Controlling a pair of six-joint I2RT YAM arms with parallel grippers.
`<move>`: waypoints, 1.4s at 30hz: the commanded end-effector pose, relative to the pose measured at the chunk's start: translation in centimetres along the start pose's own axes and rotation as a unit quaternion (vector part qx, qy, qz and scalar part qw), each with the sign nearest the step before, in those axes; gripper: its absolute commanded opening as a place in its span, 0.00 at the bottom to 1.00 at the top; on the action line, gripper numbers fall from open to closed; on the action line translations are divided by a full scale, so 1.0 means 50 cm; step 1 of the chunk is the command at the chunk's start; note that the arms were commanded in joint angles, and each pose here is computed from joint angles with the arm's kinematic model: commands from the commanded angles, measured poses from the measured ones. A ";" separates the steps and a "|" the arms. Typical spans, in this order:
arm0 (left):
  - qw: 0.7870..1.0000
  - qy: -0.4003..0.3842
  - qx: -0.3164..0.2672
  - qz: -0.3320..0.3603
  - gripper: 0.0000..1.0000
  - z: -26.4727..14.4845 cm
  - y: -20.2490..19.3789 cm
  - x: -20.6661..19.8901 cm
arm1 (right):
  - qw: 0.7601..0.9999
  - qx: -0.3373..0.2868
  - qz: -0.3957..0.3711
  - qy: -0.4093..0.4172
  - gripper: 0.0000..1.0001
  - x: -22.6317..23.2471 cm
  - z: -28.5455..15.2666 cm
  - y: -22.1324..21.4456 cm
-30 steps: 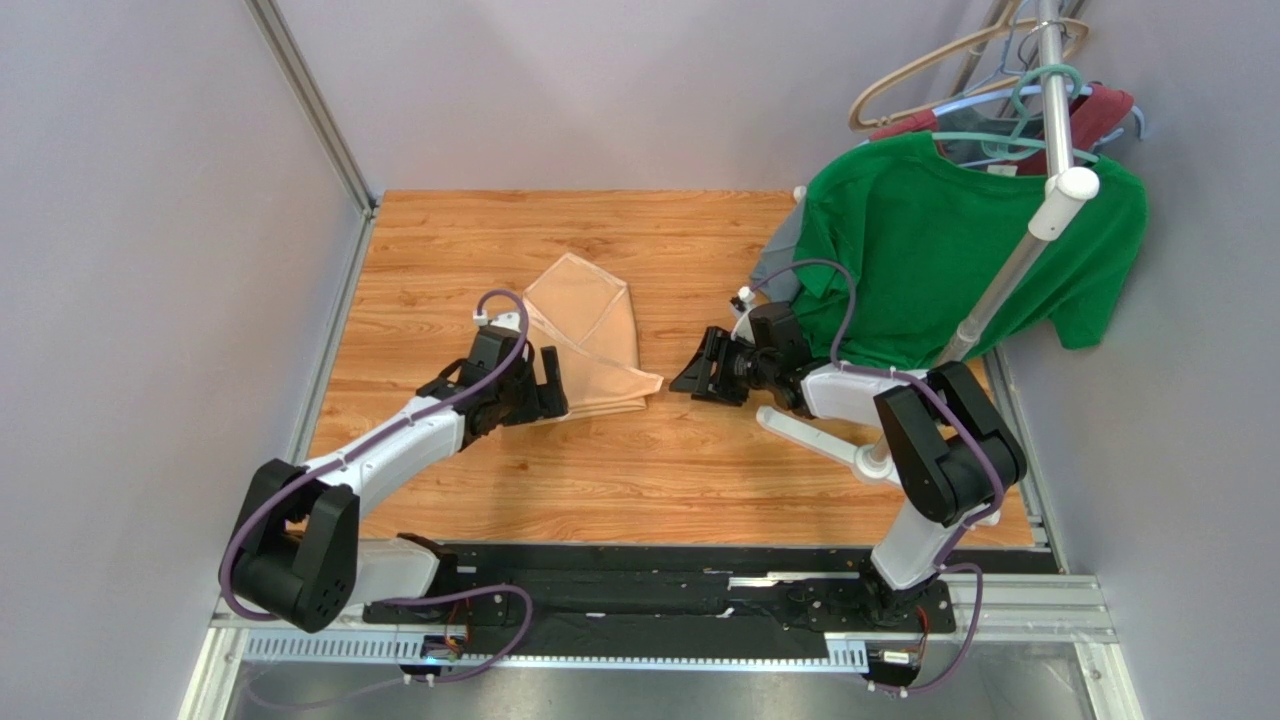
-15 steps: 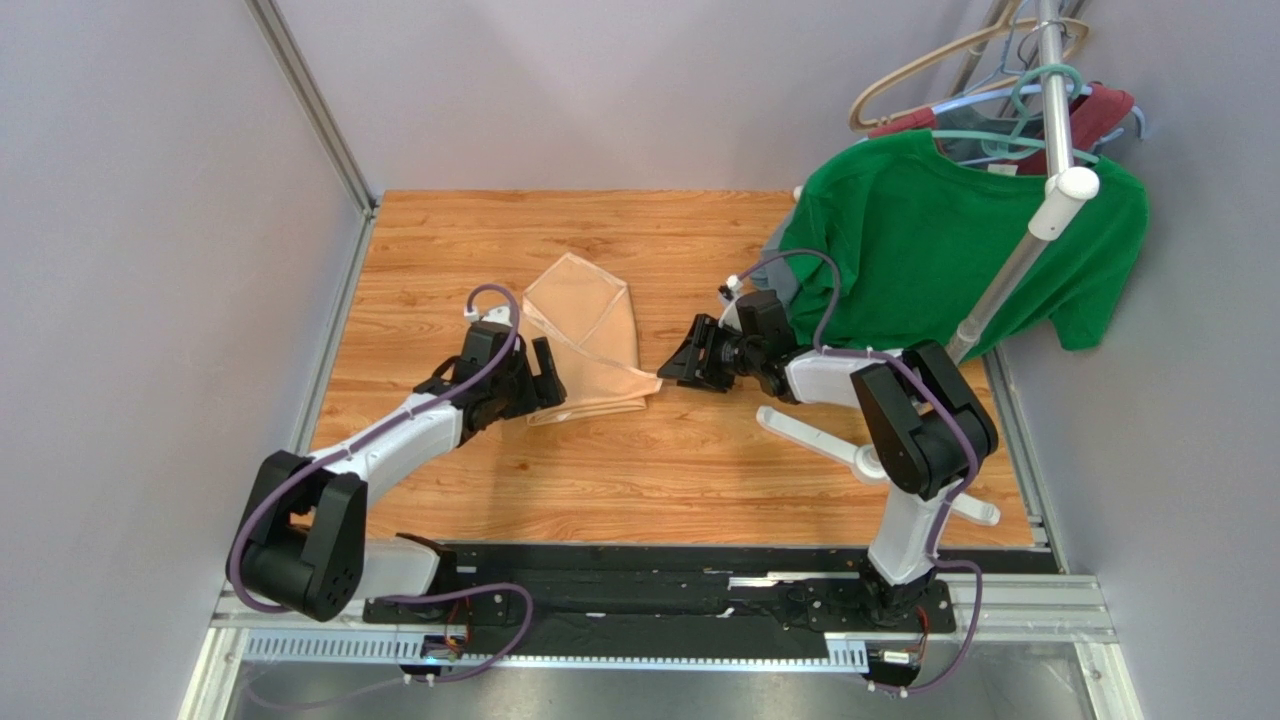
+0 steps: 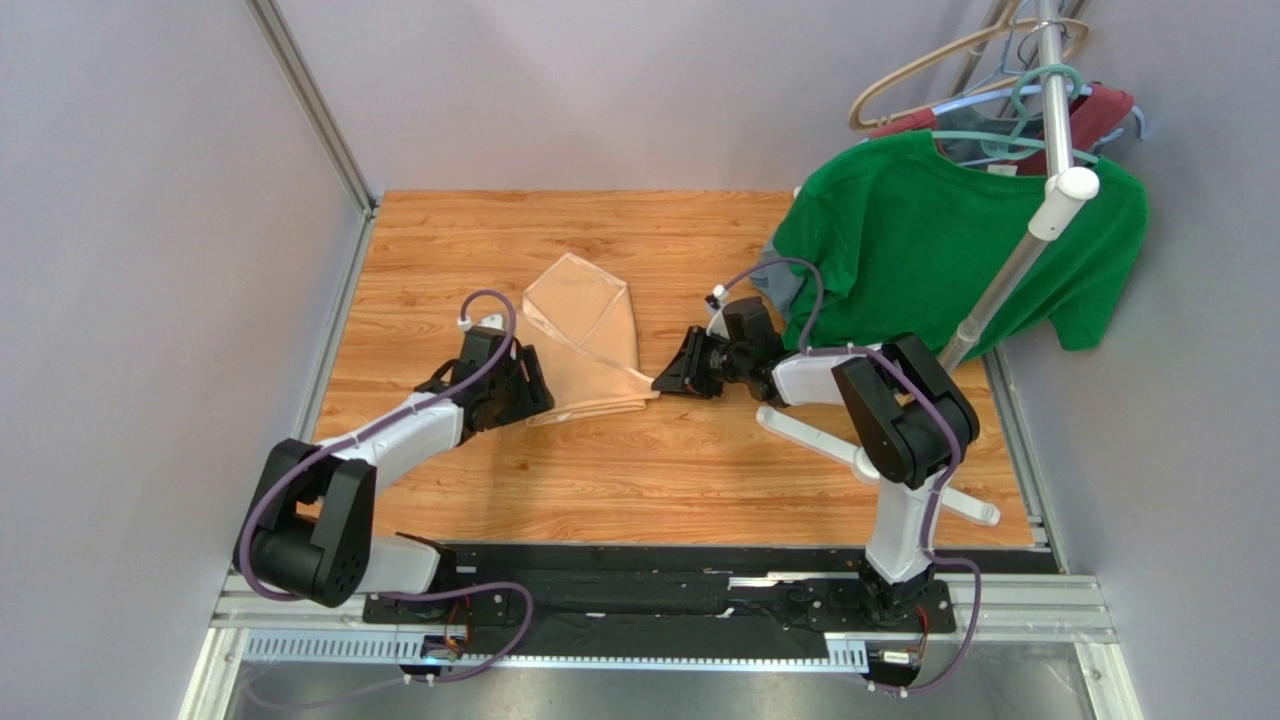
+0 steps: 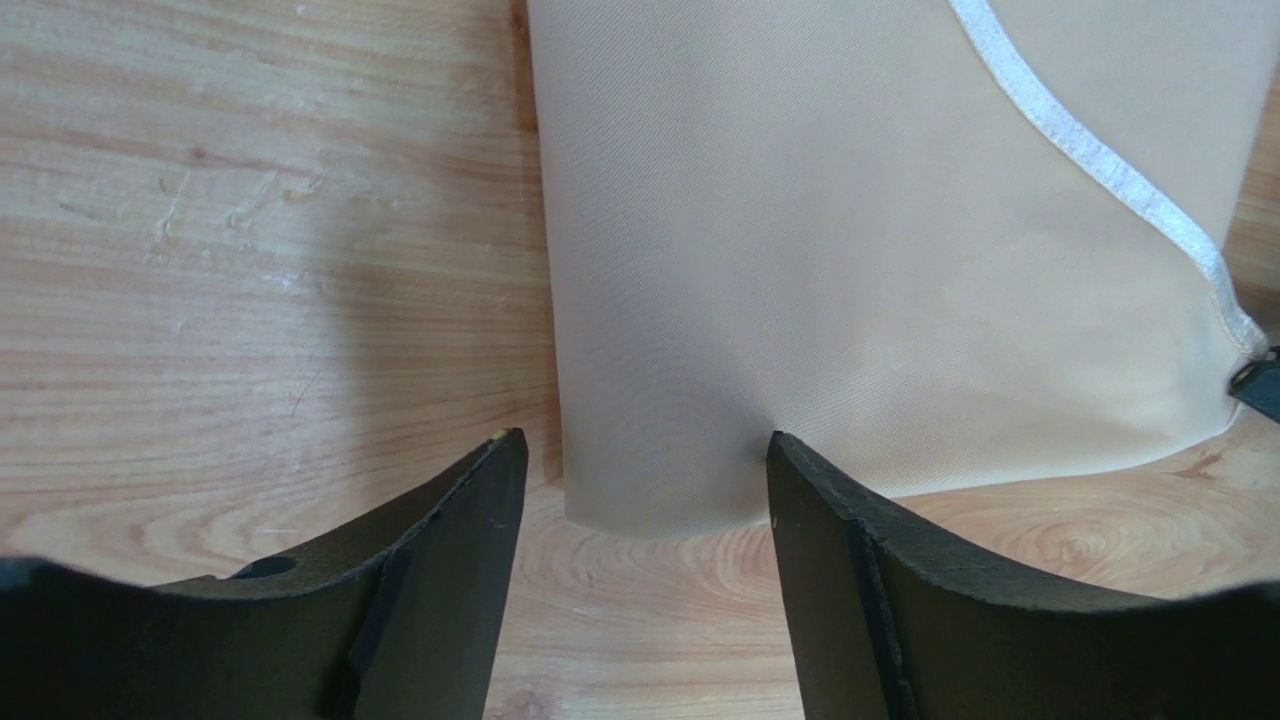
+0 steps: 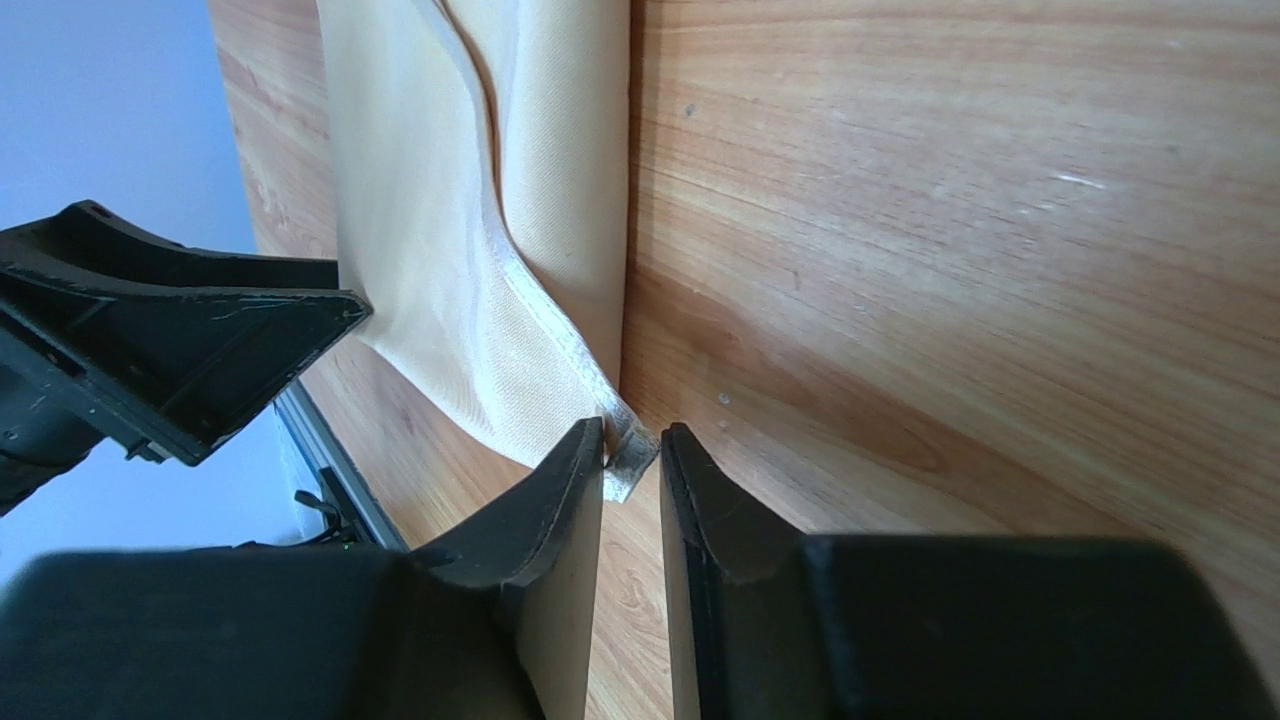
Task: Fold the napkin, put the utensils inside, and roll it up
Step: Fold the napkin
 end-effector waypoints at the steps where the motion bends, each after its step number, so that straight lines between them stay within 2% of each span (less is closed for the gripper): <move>1: 1.000 0.001 -0.019 -0.017 0.68 -0.008 0.012 0.005 | 0.999 -0.007 -0.016 0.037 0.22 0.045 0.014 0.016; 4: 1.000 0.004 -0.020 -0.021 0.63 -0.010 0.015 0.012 | 0.999 -0.003 -0.017 0.041 0.17 0.052 0.019 0.009; 11: 0.999 0.016 -0.028 -0.038 0.52 -0.019 0.011 0.037 | 0.999 0.001 -0.021 0.047 0.16 0.068 0.024 -0.001; 20: 0.998 0.025 -0.030 -0.051 0.51 -0.024 0.010 0.063 | 0.998 0.008 -0.027 0.048 0.16 0.079 0.028 -0.015; 29: 0.996 -0.005 -0.060 -0.062 0.65 -0.045 0.026 0.045 | 0.998 0.012 -0.035 0.041 0.21 0.082 0.037 -0.026; 34: 0.996 -0.015 -0.069 -0.061 0.72 -0.047 0.031 0.039 | 0.999 0.012 -0.036 0.033 0.32 0.073 0.037 -0.028; 38: 0.997 -0.033 -0.051 -0.052 0.81 -0.030 0.026 0.025 | 0.999 0.012 -0.038 0.026 0.43 0.068 0.038 -0.028; 42: 0.997 -0.031 -0.040 -0.050 0.81 -0.016 0.025 0.024 | 0.999 0.007 -0.038 0.016 0.50 0.059 0.032 -0.025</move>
Point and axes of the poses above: each gripper's point midway between its finger pads, its own z axis out along the fingers, its own x axis along the line the jaws close on, y = z × x, the point moved 1 cm from there along -z, back along the fingers, and after that the axes turned 5 degrees about z, right-handed, at the moved point
